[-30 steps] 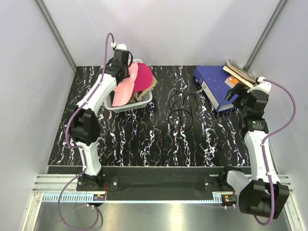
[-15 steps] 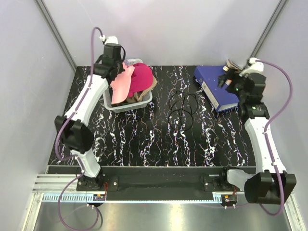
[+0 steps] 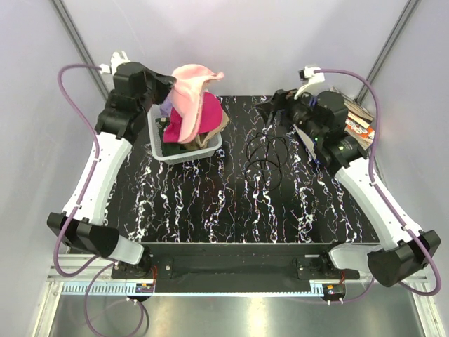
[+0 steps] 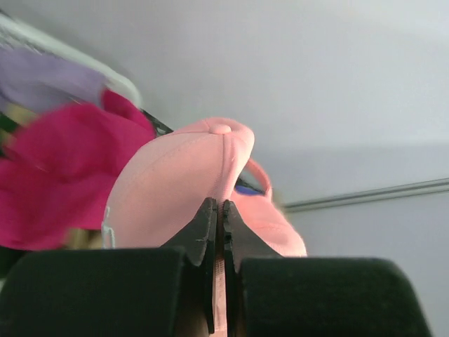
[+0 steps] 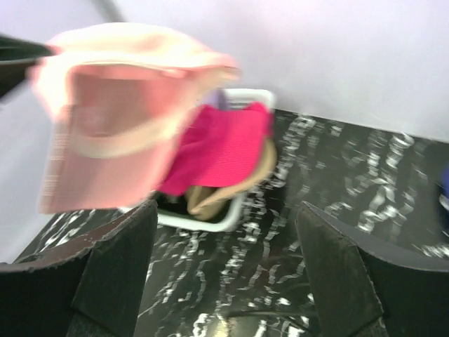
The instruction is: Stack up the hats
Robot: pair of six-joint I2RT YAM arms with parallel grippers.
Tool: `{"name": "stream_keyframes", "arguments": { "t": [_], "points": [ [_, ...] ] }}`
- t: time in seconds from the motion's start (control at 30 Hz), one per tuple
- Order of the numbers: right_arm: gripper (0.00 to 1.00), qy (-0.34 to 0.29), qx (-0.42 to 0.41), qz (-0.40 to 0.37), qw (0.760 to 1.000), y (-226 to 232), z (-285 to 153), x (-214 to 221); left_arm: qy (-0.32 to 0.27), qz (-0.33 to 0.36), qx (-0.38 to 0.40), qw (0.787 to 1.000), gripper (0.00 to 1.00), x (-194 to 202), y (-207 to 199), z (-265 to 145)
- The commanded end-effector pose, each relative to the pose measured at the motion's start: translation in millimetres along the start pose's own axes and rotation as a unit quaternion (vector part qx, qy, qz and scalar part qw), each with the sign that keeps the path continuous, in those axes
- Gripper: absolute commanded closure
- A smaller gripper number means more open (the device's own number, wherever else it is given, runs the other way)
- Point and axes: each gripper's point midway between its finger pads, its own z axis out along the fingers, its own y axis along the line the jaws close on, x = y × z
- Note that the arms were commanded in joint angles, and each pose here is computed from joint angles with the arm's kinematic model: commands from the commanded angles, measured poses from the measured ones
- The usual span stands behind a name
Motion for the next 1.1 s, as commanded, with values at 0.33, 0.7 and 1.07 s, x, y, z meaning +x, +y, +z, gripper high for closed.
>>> {"name": "stream_keyframes", "arguments": {
  "t": [0.33, 0.7, 1.07],
  "points": [
    [0.13, -0.02, -0.132, -0.078, 0.988, 111.1, -19.2, 7.4, 0.004, -0.322, 0.123, 0.939, 1.0, 18.5, -101.1, -27.0],
    [0.15, -0.028, -0.174, -0.014, 0.984, 142.4, -2.9, 14.6, -0.008, -0.321, 0.135, 0.937, 1.0, 30.0, -126.2, -38.2],
    [0.59, -0.026, -0.156, 0.015, 0.987, 139.8, 11.8, 16.7, 0.001, -0.301, 0.133, 0.944, 1.0, 46.6, -125.4, -45.6]
  ]
}}
